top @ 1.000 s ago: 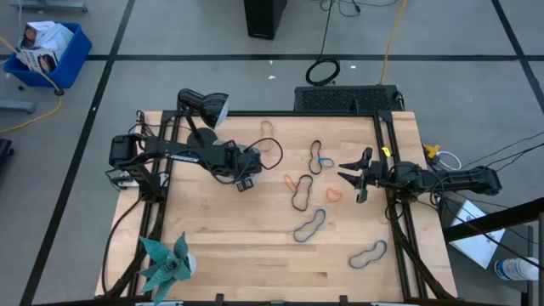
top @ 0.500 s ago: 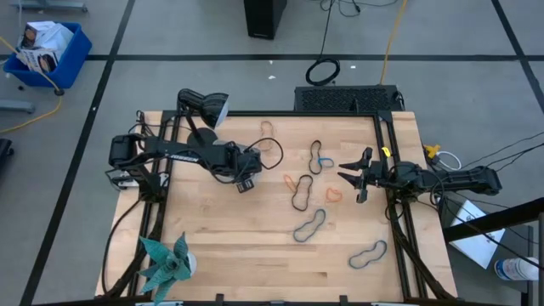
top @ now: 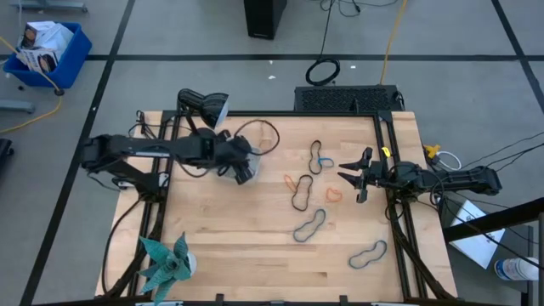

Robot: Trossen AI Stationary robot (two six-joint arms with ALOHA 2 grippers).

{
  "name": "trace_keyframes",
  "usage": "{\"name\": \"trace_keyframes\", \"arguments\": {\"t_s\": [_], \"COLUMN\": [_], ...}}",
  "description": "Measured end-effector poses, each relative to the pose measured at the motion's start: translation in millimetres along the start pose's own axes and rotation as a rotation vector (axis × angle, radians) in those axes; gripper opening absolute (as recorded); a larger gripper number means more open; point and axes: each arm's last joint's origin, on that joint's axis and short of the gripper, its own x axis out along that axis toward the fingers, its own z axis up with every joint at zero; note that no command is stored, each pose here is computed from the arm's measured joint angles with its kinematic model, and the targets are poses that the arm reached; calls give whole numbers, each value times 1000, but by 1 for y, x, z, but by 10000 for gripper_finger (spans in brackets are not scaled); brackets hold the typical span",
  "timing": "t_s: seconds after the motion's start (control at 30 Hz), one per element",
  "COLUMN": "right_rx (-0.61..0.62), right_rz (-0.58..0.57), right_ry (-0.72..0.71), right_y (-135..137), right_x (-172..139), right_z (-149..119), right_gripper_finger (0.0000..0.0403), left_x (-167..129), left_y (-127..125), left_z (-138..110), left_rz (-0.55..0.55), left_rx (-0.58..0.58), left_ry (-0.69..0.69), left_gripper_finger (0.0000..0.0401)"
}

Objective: Pick and place rubber bands into bin
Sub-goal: Put the white rubber band into the gray bin

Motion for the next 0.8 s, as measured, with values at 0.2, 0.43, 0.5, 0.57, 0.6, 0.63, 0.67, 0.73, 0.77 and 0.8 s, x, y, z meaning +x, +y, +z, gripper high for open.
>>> {"name": "trace_keyframes", "arguments": {"t_s": [0.2,0.43,0.5,0.57,0.6,0.63,0.67,0.73,0.77,0.8], "right_rx": [-1,-4,-3,-3,-3,-2,-2,-2,-2,-2], "right_rz": [2,1,0,-1,-1,-1,-1,-1,-1,-1], "right_ry": [0,4,3,0,0,-2,-3,-2,-2,-2], "right_y": [0,0,0,0,0,0,0,0,0,0], "right_x": [0,0,0,0,0,0,0,0,0,0], "right_z": [0,0,0,0,0,0,0,0,0,0], "right_gripper_finger": [116,116,116,116,116,116,116,116,116,116], "left_x": [-22,-18,-14,-15,-17,-20,-22,-25,-26,-27], "left_y": [1,-4,-2,2,4,6,9,10,11,14], "left_z": [19,30,29,33,38,41,44,57,62,65], "left_rz": [-70,-259,-249,-239,-235,-228,-220,-202,-191,-175], "left_rx": [-73,-13,-13,-20,-26,-25,-22,-4,6,14], "left_ry": [-220,-300,-276,-274,-285,-274,-257,-266,-258,-224], "left_gripper_finger": [177,177,177,177,177,177,177,177,177,177]}}
